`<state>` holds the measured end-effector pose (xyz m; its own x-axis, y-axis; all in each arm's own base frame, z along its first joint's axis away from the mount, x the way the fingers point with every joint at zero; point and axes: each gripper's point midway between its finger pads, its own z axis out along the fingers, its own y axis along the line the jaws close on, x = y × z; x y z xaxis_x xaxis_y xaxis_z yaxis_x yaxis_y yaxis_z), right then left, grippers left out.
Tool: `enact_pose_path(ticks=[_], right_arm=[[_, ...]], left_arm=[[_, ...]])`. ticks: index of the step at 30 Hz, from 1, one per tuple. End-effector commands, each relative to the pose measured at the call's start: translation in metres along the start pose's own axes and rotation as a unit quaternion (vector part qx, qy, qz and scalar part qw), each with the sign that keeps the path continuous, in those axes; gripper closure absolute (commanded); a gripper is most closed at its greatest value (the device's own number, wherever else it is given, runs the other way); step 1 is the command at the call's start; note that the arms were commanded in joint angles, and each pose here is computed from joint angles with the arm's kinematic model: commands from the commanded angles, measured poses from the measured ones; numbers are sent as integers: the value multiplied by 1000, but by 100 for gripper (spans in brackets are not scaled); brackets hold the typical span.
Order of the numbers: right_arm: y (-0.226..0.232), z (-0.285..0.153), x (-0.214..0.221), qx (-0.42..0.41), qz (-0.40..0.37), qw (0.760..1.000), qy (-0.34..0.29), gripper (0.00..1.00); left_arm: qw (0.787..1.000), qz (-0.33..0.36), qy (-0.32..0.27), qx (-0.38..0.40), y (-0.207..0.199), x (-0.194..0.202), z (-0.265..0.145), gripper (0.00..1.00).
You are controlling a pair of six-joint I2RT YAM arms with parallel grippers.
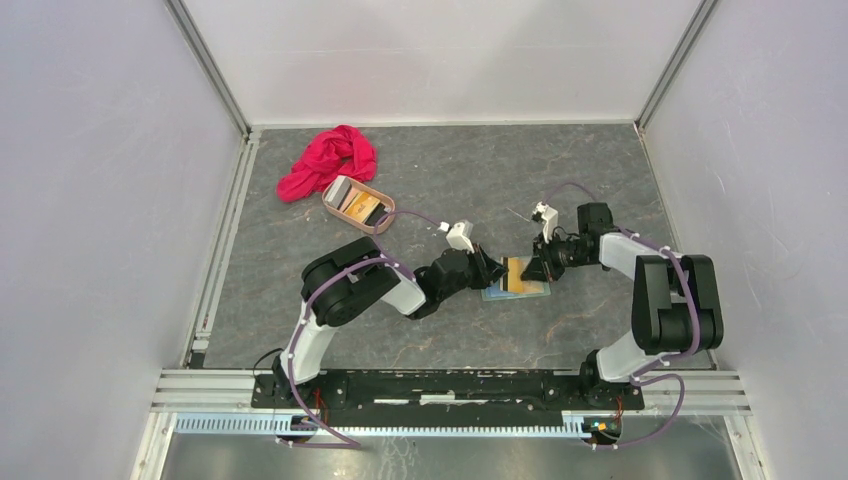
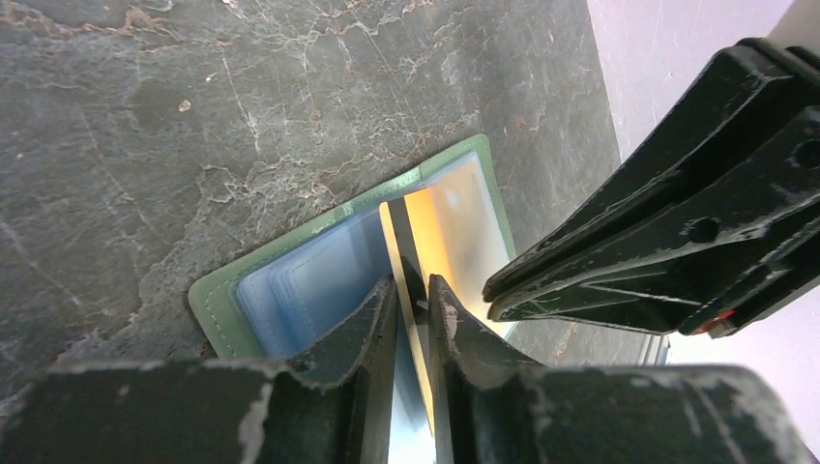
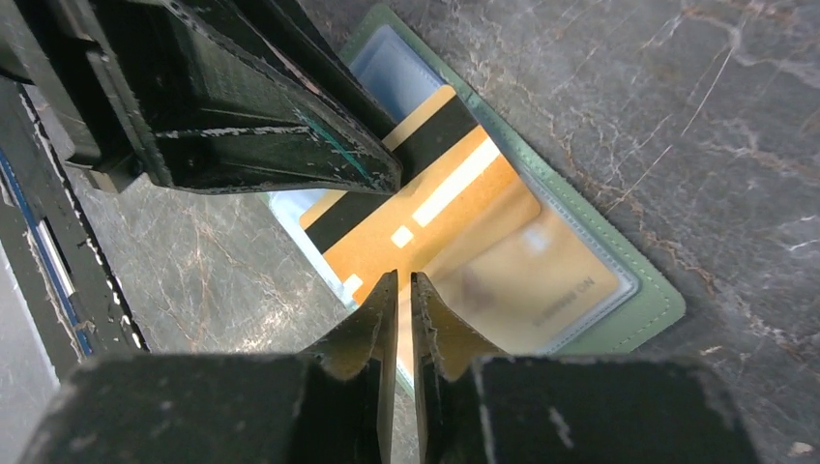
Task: Put the credit cards into the card holder
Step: Insert the credit card into the card holder.
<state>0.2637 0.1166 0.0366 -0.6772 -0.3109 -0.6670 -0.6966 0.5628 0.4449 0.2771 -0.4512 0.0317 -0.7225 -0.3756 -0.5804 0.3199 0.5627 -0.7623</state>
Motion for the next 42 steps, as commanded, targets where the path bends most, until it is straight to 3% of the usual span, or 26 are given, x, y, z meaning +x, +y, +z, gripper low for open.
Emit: enact_pose_path(ticks=[1, 11, 24, 27, 33, 42], right_arm=[[-10, 2, -3, 15, -4, 1000, 16, 86], [-20, 5, 6, 34, 11, 999, 35, 87], [-23, 6, 9, 40, 14, 998, 40, 87], [-24, 6, 8, 41, 14, 998, 39, 87], [-23, 5, 7, 39, 12, 998, 37, 86], [-5, -5, -18, -8, 7, 1000, -24, 80]], left_arm=[[1000, -11, 27, -11, 2, 6, -2, 74], [998, -16, 54, 0, -7, 5, -11, 66], [993, -35, 109, 3, -14, 16, -25, 68], [993, -43, 114, -2, -12, 17, -24, 72], [992, -63, 111, 3, -10, 16, -18, 97], [993, -83, 82, -5, -6, 8, -22, 98]])
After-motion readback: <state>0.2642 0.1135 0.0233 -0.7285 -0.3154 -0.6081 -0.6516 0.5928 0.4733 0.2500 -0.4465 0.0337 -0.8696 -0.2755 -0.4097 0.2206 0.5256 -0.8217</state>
